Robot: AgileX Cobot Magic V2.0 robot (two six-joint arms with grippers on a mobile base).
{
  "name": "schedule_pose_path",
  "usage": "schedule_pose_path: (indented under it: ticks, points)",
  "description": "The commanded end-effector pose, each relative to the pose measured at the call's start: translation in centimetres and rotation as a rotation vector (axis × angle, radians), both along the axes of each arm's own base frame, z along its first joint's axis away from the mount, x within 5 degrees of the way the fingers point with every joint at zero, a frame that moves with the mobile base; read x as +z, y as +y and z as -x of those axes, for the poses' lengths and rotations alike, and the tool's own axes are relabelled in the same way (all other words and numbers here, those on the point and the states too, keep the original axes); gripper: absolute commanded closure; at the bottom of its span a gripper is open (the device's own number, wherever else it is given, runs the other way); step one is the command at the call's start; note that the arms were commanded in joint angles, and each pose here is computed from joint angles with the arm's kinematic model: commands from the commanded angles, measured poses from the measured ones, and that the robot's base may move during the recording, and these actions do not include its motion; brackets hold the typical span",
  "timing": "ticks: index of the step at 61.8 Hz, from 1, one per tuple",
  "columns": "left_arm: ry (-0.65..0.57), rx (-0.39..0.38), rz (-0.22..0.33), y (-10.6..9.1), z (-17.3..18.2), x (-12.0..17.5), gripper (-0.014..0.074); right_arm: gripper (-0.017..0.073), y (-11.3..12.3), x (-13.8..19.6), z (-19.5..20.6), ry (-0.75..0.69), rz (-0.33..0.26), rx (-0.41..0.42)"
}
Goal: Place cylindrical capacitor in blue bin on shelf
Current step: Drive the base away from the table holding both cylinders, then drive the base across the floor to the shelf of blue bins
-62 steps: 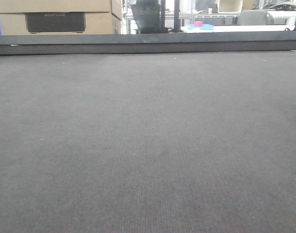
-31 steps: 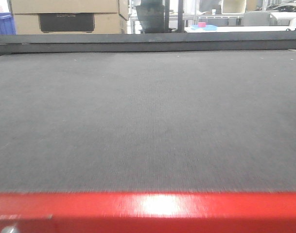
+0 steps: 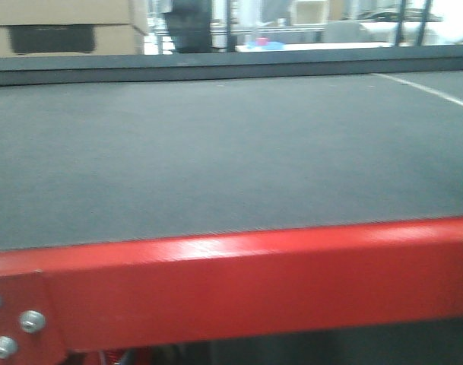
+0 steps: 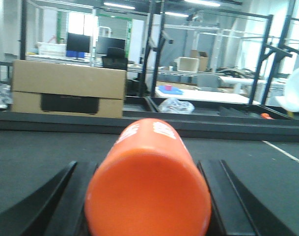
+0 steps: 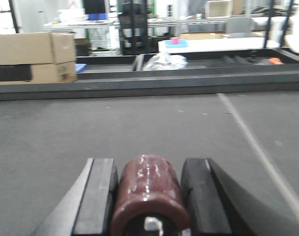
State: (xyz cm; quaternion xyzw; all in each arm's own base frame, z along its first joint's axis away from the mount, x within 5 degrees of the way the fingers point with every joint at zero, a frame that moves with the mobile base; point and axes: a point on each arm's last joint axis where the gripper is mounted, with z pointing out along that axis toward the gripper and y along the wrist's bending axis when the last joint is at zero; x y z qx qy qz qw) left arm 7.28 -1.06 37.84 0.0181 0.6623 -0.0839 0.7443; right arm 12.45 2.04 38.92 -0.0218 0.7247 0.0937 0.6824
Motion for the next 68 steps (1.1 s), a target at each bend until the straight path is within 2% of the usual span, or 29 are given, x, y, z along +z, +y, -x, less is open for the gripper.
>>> schedule_pose_path:
  ticks: [1, 68]
  points:
    - [-0.019, -0.006, 0.008, -0.03, 0.11, 0.18, 0.0704, 0.0727, -0.07, 0.41, 0.16, -0.039, 0.002, -0.004]
    - [-0.019, -0.006, 0.008, -0.03, 0.11, 0.18, 0.0704, 0.0727, -0.07, 0.41, 0.16, -0.039, 0.002, -0.004]
